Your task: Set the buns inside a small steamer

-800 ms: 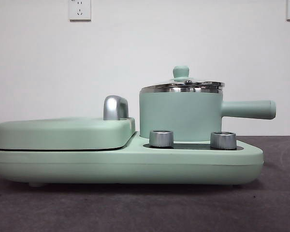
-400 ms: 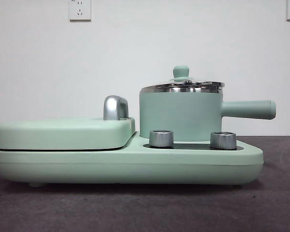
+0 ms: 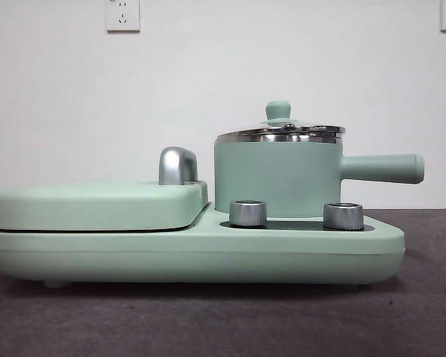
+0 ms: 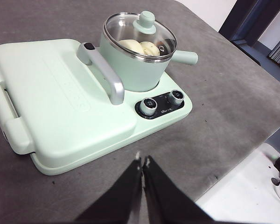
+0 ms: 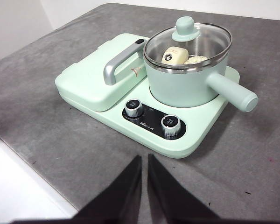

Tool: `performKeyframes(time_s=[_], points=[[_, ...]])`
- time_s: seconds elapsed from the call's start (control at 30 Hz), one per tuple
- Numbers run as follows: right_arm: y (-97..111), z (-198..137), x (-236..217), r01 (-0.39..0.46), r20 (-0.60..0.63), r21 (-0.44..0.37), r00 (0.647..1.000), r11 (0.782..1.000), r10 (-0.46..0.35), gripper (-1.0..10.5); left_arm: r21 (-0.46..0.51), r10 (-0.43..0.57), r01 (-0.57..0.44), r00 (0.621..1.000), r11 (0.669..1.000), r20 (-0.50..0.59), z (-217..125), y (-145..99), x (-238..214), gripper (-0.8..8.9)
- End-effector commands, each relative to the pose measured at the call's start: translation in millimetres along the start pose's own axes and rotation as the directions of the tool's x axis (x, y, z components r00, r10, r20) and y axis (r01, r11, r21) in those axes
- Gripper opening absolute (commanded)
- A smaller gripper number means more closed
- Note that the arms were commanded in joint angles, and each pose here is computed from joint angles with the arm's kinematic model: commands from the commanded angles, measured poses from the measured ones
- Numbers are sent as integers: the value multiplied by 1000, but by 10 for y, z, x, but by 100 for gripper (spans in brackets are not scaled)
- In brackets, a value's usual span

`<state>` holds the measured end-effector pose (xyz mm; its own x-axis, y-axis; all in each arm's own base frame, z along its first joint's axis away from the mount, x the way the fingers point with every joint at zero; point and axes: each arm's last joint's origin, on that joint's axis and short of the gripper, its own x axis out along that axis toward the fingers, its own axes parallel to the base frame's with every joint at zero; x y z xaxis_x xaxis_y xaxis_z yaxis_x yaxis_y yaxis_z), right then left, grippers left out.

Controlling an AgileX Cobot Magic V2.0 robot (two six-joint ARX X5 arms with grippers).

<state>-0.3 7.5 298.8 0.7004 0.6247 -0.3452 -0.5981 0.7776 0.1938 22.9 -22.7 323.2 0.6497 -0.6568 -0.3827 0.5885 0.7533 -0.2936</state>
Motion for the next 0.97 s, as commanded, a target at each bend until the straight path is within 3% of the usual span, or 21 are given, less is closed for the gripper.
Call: performKeyframes(time_s=[0.03,0.2,0.3,0.4,0.47,0.53,0.73,0.97], points=[[6,16,-15,-7,16,-6,1000,1000,7,20,0,-5,5,1000,1000,16,17,-7,-19,9],[6,16,-15,-7,16,-6,1000,1000,7,20,-17,35,-35,999,999,36,-26,21,-29,10],[6,16,-15,-7,16,-6,1000,1000,7,20,12,152,-154,984,988,91,-46,71,1,10],[6,16,-15,-7,16,-6,1000,1000,7,20,111,249,-272,950,956,187,-101,148,87,10],[6,16,-15,-7,16,-6,1000,1000,7,20,197,288,-345,919,918,268,-168,227,206,10],[6,16,-15,-7,16,-6,1000,1000,7,20,223,331,-417,881,881,339,-281,351,382,10],[6,16,-15,-7,16,-6,1000,1000,7,20,75,471,-539,788,839,397,-711,747,787,10],[6,15,-15,-7,16,-6,1000,1000,7,20,-14,569,-604,742,797,355,-1036,994,962,10]])
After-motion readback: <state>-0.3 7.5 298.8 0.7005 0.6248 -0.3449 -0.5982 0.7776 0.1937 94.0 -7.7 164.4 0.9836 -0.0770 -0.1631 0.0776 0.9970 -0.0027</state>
